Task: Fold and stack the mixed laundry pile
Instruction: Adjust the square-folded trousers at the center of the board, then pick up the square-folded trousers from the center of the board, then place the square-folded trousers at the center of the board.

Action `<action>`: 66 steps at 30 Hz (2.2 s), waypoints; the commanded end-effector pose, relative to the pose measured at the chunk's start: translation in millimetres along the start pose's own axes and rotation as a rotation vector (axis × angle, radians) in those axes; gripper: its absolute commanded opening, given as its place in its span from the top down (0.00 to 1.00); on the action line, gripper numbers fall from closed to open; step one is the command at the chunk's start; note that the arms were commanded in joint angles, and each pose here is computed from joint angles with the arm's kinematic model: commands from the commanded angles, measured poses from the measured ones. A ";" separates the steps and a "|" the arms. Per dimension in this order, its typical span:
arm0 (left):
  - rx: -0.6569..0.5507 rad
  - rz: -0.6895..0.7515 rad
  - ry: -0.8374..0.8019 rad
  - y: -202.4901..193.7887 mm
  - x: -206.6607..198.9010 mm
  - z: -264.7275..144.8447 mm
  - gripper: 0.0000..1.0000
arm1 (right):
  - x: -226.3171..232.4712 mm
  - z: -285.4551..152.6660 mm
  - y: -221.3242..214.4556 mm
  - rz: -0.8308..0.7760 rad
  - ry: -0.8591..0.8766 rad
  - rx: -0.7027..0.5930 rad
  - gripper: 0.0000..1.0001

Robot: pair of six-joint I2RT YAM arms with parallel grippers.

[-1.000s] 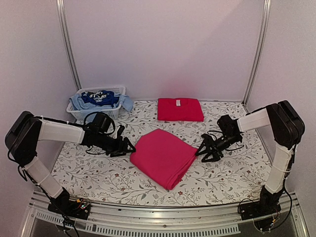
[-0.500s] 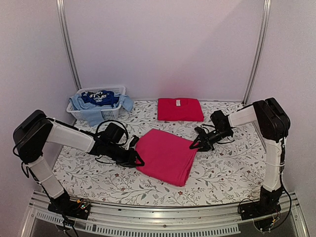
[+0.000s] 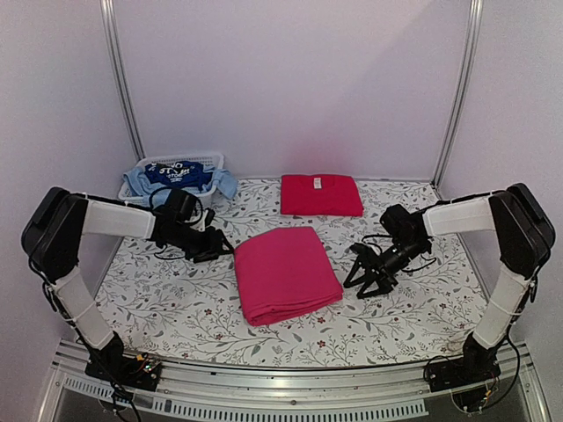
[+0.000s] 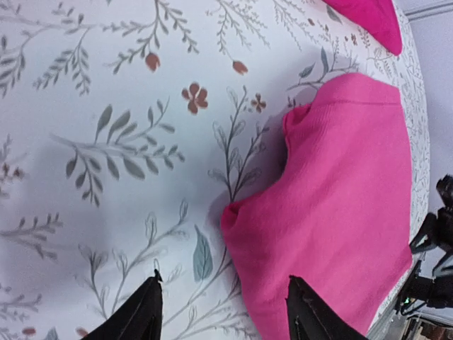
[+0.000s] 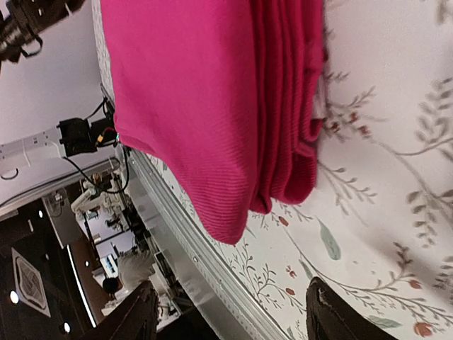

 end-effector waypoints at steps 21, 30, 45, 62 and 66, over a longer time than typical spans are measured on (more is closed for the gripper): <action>0.162 -0.223 -0.147 -112.2 -39.6 -6.1 0.39 | -18.0 56.2 74.7 0.009 -0.103 0.038 0.57; 0.157 -0.218 -0.168 -95.4 -50.7 16.7 0.69 | 4.2 41.5 81.2 -0.007 -0.110 -0.046 1.00; -0.001 0.059 -0.018 -37.3 -117.6 -0.9 1.00 | 66.3 -42.6 96.4 -0.109 -0.245 -0.382 1.00; -0.369 0.329 -0.104 134.8 -175.7 36.3 1.00 | 105.1 -180.1 171.0 -0.294 -0.444 -0.854 1.00; -0.430 0.350 -0.143 163.6 -169.0 52.9 1.00 | 88.2 -184.2 201.3 -0.300 -0.476 -0.888 1.00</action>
Point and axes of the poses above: each gripper's point midway between its finger pads, its own z axis out along the fingers, its own x axis along the line the jaws close on, y = z × x, the point moved 10 cm from there along -z, back along the fingers
